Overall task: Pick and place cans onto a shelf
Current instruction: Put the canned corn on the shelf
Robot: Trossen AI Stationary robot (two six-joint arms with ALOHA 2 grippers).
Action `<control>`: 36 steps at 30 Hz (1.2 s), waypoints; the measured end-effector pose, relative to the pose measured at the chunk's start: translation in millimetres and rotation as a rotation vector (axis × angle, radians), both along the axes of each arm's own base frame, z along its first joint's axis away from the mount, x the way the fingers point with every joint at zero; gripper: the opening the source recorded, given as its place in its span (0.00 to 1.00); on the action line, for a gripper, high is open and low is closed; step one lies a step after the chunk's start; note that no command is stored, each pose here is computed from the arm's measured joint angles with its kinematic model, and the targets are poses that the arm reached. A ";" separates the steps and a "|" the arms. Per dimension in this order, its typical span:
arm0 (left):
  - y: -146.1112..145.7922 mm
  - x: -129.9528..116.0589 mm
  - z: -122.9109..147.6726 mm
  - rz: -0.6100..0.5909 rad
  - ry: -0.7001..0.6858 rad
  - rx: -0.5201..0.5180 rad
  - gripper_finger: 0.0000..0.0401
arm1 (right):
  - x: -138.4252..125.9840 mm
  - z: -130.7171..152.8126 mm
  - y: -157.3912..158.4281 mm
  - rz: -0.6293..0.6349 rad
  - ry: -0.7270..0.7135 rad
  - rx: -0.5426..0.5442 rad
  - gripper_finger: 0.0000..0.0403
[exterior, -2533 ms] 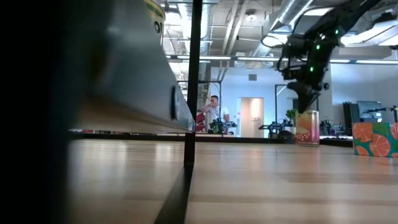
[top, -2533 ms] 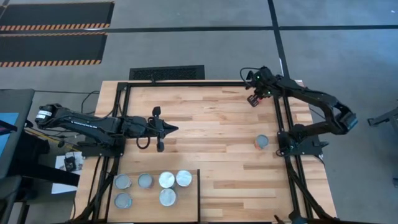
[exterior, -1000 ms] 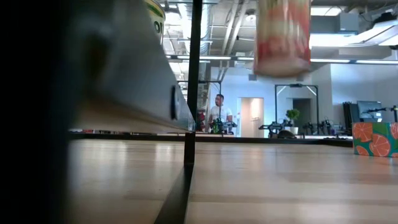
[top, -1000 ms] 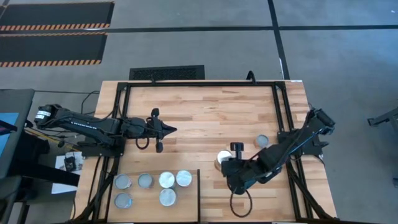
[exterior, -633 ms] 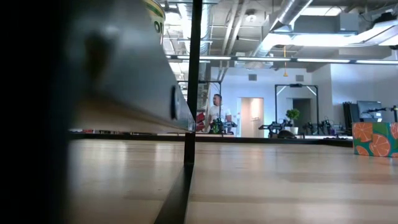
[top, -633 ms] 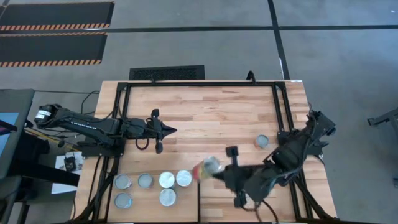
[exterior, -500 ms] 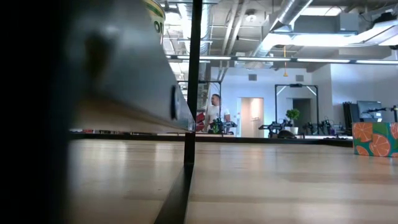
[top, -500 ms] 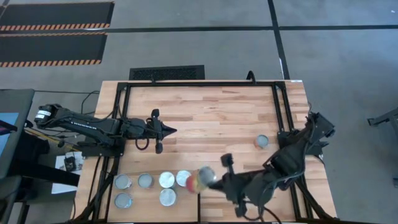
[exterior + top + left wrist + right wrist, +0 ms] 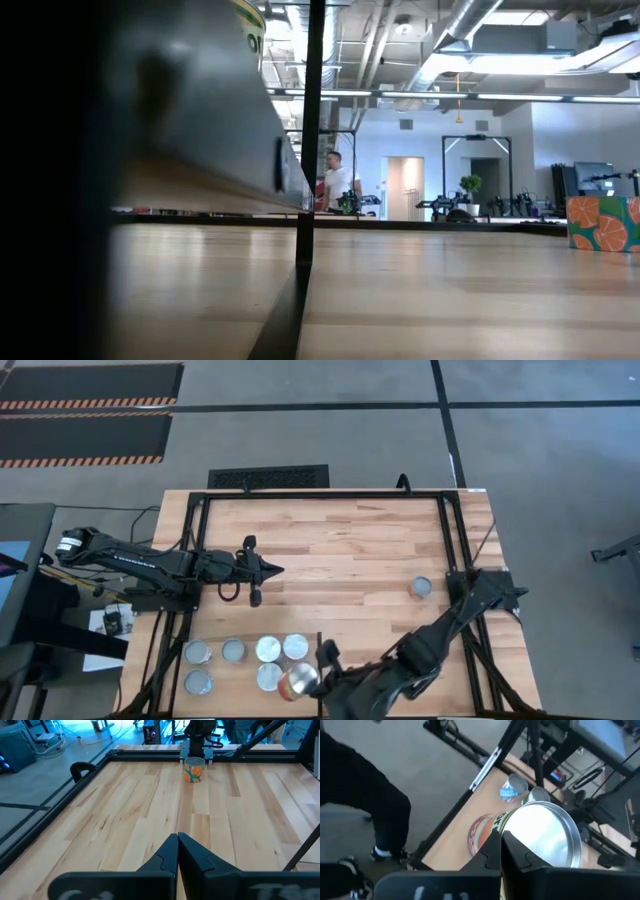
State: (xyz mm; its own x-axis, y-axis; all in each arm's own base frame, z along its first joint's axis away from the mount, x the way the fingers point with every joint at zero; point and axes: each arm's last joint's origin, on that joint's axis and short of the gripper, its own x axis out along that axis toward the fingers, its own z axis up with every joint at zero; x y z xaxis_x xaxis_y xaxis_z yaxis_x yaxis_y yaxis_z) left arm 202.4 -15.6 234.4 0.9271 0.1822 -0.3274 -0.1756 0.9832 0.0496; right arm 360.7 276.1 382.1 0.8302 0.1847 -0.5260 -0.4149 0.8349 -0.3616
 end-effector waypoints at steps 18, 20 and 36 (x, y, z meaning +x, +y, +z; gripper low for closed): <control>0.0 -0.1 -0.4 -0.001 0.005 0.004 0.00 | 34.7 -44.8 11.7 0.017 0.137 -0.005 0.02; 0.0 -0.1 -0.5 -0.001 0.006 0.004 0.00 | 35.1 -48.2 10.3 0.016 0.162 -0.009 0.02; 0.1 -0.4 -1.3 -0.001 0.015 0.006 0.00 | 45.9 -61.8 5.4 0.044 0.218 0.030 0.02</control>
